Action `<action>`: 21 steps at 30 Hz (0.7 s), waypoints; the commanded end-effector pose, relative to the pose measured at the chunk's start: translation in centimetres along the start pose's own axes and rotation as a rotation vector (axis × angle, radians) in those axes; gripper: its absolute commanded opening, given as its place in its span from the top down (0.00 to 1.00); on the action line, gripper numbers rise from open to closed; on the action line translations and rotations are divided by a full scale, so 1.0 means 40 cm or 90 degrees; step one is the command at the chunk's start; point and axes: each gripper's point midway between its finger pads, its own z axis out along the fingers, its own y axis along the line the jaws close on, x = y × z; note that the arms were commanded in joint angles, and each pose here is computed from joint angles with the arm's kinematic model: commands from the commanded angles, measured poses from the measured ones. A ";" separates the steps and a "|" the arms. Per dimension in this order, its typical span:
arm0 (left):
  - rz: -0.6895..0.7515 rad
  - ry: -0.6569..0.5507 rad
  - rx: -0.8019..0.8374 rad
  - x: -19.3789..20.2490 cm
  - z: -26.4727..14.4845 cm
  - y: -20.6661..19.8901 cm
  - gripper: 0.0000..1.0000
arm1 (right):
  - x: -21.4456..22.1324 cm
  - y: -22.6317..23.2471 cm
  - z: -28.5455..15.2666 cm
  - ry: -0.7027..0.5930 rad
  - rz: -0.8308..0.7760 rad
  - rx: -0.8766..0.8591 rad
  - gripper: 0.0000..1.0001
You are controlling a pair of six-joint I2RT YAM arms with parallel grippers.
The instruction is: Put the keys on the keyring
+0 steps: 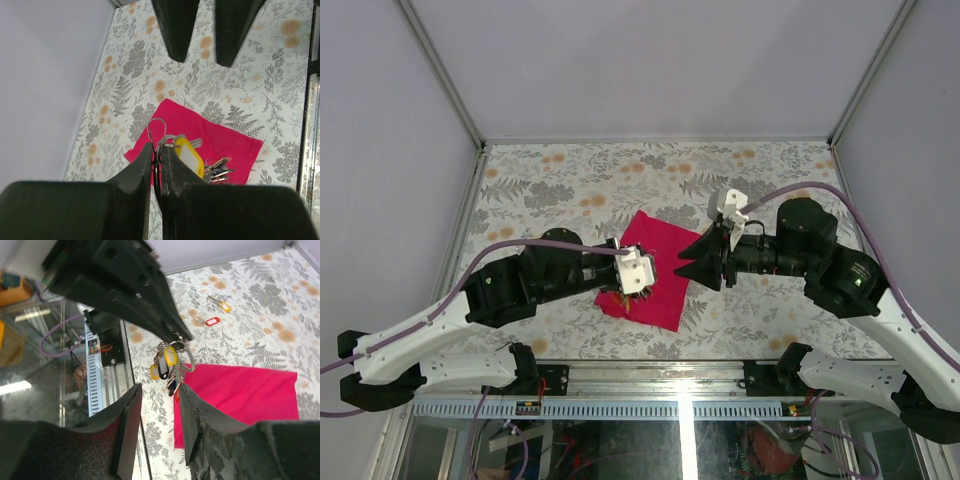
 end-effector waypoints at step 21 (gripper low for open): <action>-0.005 -0.070 -0.121 -0.047 -0.016 0.086 1.00 | -0.075 -0.100 0.092 -0.151 0.379 0.128 0.58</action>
